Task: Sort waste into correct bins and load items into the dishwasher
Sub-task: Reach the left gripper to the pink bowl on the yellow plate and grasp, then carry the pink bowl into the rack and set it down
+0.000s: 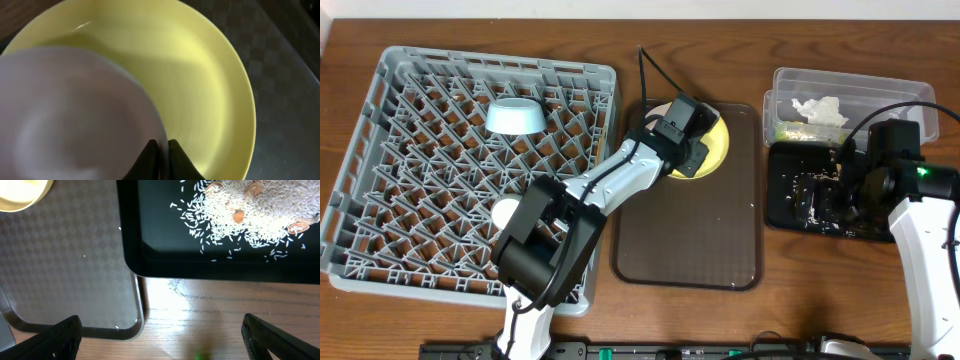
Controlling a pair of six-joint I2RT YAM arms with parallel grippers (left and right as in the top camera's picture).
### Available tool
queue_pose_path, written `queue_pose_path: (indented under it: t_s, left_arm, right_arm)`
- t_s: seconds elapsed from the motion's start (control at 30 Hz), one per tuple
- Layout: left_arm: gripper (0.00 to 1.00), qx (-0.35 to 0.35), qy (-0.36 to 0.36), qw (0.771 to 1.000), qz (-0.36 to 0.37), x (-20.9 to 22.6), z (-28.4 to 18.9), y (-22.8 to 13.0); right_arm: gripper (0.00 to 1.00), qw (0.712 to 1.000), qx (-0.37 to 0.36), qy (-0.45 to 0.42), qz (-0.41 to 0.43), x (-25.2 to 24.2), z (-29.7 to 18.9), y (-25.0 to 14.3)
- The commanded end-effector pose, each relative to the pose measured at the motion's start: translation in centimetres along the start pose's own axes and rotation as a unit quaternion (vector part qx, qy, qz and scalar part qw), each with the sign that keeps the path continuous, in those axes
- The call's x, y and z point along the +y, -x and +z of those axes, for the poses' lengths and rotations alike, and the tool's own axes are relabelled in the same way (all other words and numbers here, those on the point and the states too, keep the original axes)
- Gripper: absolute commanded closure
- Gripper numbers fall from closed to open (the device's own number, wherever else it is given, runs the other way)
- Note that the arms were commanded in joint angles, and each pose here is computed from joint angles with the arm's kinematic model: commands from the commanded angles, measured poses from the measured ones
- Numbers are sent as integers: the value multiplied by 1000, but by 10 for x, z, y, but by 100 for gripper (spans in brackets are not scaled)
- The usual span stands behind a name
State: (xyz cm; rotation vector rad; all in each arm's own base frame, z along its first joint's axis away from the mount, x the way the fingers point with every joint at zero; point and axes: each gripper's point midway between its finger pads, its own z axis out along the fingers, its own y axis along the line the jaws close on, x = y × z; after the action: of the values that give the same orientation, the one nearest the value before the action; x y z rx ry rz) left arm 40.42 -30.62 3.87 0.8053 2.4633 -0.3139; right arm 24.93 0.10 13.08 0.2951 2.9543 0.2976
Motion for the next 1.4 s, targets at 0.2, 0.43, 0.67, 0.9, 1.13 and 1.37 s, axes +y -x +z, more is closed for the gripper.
queue_pose_path:
  t_s: [0.2,0.43,0.67,0.9,1.13,1.37]
  left_arm:
    - [94,-32,10,999,-3,3,-30,22]
    - [94,-68,10,997,-39,4,-94,44]
    - [94,-97,6,986,-137,37,-171,47]
    - [94,-111,-183,951,-224,60,-219,42]
    - [94,-115,-252,905,-324,113,-251,16]
    - [94,-132,-317,851,-398,143,-271,-13]
  right_arm:
    - [1,1000,-13,-3,-1,-1,-7,4]
    - [1,1000,-13,-3,-1,-1,-7,4]
    - [1,1000,-12,-3,-1,-1,-7,4]
    - [1,1000,-13,-3,-1,-1,-7,4]
    - [1,1000,-13,-3,-1,-1,-7,4]
    - [1,1000,-13,-3,-1,-1,-7,4]
